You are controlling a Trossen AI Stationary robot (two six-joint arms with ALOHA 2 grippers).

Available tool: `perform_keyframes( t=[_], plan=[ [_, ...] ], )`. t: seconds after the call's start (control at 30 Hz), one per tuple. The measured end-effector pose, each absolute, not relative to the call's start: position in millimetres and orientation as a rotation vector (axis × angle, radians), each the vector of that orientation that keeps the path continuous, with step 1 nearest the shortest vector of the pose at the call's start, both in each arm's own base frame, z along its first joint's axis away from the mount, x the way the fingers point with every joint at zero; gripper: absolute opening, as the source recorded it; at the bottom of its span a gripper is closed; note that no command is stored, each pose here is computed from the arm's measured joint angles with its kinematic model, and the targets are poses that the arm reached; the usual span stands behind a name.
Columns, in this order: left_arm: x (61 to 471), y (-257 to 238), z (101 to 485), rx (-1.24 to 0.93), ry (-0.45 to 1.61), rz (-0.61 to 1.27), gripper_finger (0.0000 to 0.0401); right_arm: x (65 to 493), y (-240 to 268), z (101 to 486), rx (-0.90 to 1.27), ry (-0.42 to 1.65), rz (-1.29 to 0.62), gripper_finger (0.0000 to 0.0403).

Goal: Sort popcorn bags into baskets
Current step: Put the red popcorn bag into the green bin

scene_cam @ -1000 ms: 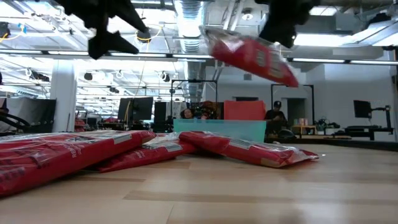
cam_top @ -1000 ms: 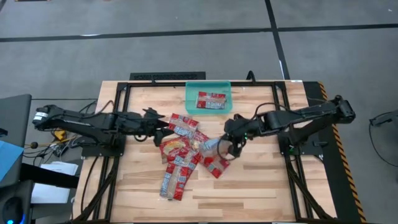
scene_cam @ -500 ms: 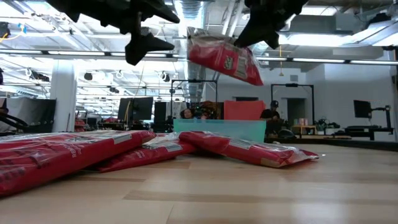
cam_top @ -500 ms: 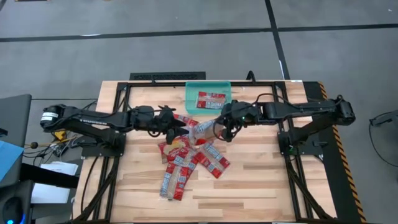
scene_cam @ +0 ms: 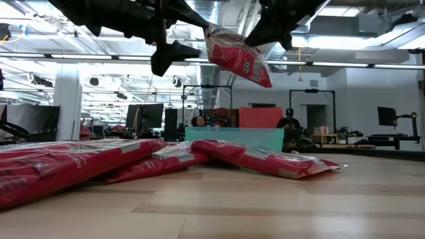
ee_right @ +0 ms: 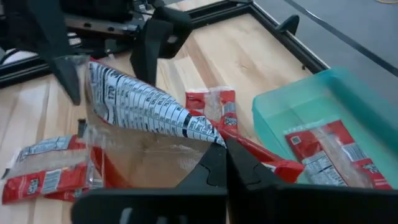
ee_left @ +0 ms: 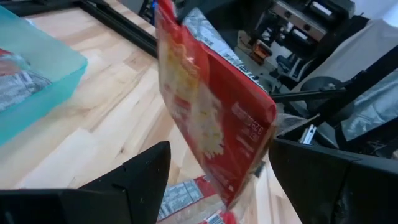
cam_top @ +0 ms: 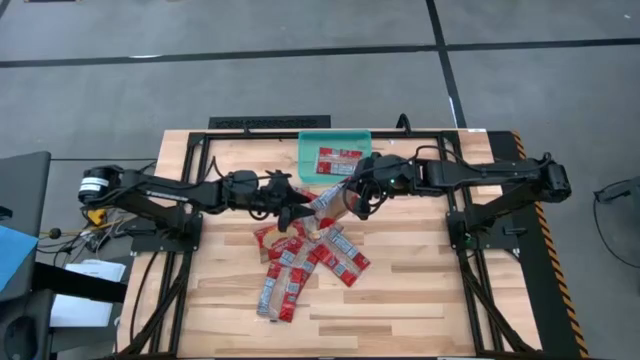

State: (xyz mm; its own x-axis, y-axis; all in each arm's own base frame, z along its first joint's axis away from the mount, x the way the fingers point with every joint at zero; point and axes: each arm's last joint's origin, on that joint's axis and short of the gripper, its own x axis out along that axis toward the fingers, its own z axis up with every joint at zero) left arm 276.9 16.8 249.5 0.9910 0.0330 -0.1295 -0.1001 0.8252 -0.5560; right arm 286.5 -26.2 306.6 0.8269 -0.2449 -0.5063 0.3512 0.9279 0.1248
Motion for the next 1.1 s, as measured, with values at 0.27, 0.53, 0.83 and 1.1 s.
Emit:
perform_keyframes(
  t=[0.27, 0.53, 0.83, 1.1],
  plan=[
    [279, 24, 248, -0.570, 0.082, 0.167, 0.0258, 287, -31, 309, 0.228, 0.477, -0.332, 0.0010],
    [278, 31, 249, -0.569, 0.058, 0.196, 0.0188, 288, -30, 310, 0.230, 0.465, -0.325, 0.0014],
    [277, 36, 243, -0.587, 0.121, 0.197, 0.0015, 288, -30, 310, 0.186, 0.472, -0.307, 0.0045],
    [275, 35, 239, -0.567, 0.173, 0.208, 0.0006, 274, -28, 326, 0.140, 0.448, -0.268, 0.0139]
  ],
)
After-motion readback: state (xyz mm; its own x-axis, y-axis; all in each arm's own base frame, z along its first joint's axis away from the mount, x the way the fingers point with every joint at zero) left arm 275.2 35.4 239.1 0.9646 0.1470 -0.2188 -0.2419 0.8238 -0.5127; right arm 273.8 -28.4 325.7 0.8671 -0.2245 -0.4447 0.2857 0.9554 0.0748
